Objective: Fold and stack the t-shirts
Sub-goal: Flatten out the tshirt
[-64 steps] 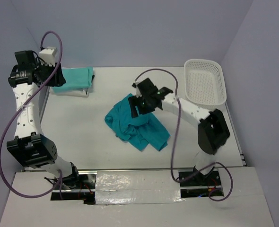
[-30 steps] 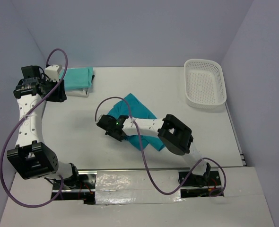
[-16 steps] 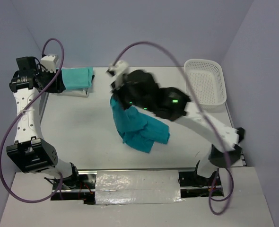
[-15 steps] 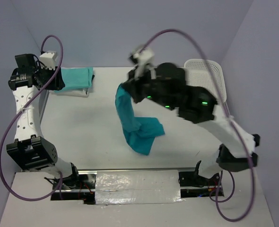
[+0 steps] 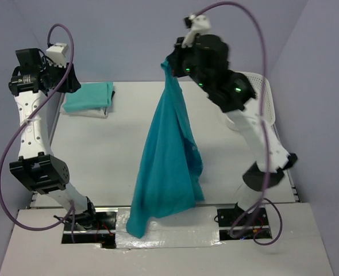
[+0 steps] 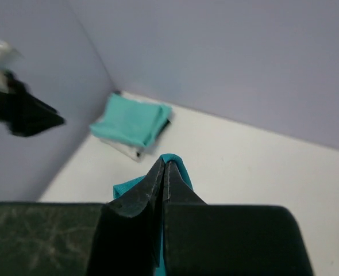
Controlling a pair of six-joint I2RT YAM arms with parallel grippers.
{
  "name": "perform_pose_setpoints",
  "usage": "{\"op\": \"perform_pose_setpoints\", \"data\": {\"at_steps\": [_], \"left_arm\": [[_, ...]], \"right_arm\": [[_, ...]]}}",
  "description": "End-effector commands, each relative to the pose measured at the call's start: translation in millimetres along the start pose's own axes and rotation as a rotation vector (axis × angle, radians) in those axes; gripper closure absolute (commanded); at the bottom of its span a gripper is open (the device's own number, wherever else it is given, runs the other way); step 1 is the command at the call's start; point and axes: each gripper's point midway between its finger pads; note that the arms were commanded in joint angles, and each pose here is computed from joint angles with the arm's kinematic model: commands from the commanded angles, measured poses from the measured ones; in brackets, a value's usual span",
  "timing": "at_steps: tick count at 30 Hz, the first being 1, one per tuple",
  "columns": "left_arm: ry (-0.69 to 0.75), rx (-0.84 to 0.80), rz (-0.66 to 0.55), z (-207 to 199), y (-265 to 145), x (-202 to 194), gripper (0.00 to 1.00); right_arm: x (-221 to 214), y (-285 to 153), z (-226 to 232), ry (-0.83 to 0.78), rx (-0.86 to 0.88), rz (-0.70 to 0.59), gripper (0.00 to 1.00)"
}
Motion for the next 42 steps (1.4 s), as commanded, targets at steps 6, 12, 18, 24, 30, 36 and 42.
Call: {"op": "perform_pose_setpoints", "data": {"at_steps": [6, 12, 18, 24, 30, 36, 42], "left_arm": [[0.114, -0.092, 0.074, -39, 42, 0, 0.47], [0.254, -0.239, 0.13, -102, 47, -17, 0.47], [0.565, -0.58, 0.309, -223, 3, -118, 0.45], [1.011, -0.799, 0.687, -281, -64, -303, 0.43], [1.15, -0.855, 0.827, -277, -91, -388, 0.24], [1.208, -0.903, 0.865, -285, -100, -433, 0.23], [1.224, -0.971, 0.843, -287, -96, -451, 0.4]], "right_arm": [[-284, 146, -59, 0.096, -0.168, 0.67, 0.48], [-353, 122, -135, 0.271, -0.234, 0.842, 0.01], [-321, 36, -149, 0.194, -0.25, 0.82, 0.0], [-399, -77, -123, 0.317, -0.251, 0.957, 0.01], [-488, -143, -101, 0.464, -0.25, 1.094, 0.03], [-534, -169, -94, 0.519, -0.307, 1.187, 0.06], [-546, -164, -87, 0.58, -0.294, 1.178, 0.71]]}}
Point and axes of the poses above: each gripper's point midway between its finger pads, its own y axis out along the fingers, its own z axis along the line the jaws close on, x = y × z, and after that the axes turned 8 degrees about -y, right-handed
